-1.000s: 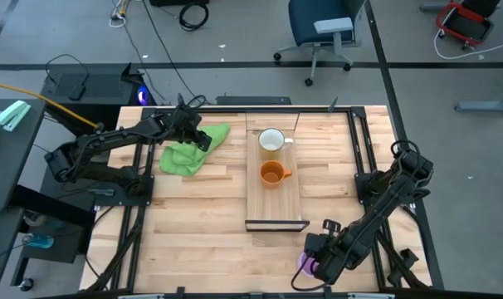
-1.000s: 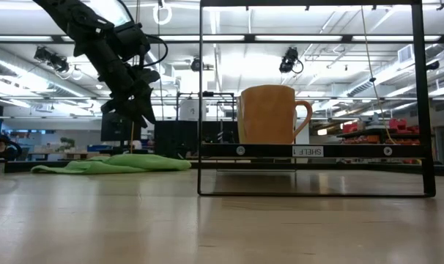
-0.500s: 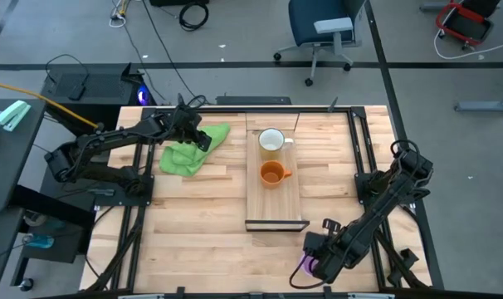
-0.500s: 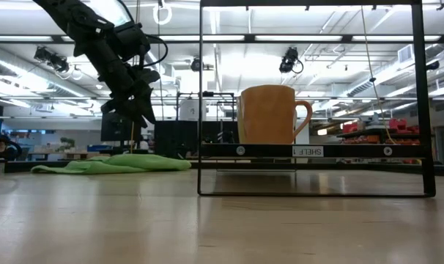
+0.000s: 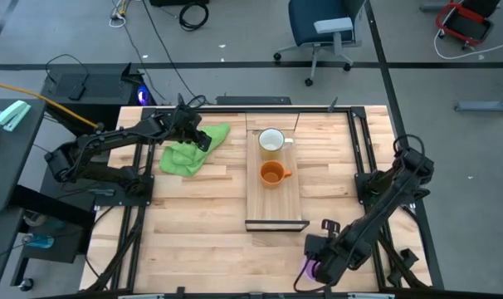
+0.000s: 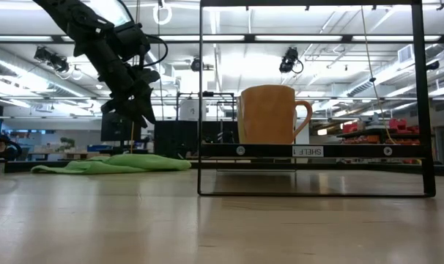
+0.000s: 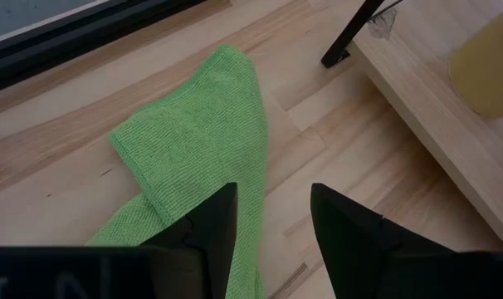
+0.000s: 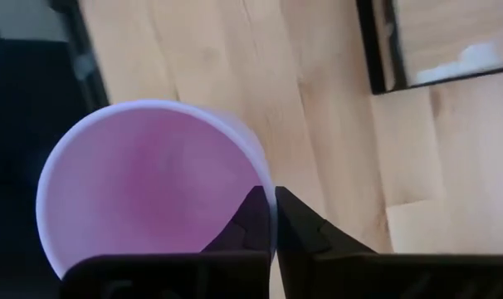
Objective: Stack small to large cups/mugs on shelf
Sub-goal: Put the purple mug on the shelf
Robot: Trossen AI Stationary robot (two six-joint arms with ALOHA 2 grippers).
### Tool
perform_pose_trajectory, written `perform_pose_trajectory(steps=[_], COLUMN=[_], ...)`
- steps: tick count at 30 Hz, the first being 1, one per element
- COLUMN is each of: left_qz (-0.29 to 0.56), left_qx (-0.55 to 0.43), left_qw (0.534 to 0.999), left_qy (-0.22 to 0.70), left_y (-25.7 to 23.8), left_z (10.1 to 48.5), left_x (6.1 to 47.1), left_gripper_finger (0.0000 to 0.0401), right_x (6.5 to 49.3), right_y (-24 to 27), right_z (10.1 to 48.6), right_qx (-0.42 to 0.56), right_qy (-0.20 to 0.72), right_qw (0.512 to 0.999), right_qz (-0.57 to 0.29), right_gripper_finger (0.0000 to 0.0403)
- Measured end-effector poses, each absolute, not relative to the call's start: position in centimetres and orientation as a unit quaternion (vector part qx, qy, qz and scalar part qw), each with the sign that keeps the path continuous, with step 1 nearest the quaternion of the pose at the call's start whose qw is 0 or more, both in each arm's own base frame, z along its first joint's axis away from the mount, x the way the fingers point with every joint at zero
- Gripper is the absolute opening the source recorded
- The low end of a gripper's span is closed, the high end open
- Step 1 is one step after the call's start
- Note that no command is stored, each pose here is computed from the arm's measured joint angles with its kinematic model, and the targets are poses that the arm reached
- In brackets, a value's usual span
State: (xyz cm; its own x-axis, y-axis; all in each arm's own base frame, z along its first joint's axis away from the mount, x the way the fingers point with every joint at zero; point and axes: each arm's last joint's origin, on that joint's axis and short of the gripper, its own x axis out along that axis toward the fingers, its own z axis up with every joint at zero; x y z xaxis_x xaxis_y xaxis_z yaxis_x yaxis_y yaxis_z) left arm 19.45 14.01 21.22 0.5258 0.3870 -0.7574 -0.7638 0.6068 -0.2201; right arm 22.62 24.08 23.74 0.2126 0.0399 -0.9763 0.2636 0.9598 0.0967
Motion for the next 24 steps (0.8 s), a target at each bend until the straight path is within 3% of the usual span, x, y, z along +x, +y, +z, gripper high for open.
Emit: perform_pose_trajectory(steps=[15,24], left_qz=[0.355,0.355], left_qx=[-0.271,-0.271], left_qw=[0.827,0.827], left_qy=[0.341,0.341], left_y=[14.1,14.1], left_z=[21.2,21.2], left_x=[19.4,19.4], left_gripper_finger=[0.0162,0.0162], right_x=[20.3,21.0], right_y=[20.6,15.3], right_z=[37.5,42.0], right_qx=[0.107,0.112], right_qy=[0.535,0.483], right_qw=[0.83,0.859], right_qz=[-0.114,-0.13], right_gripper_finger=[0.0005,0.0005])
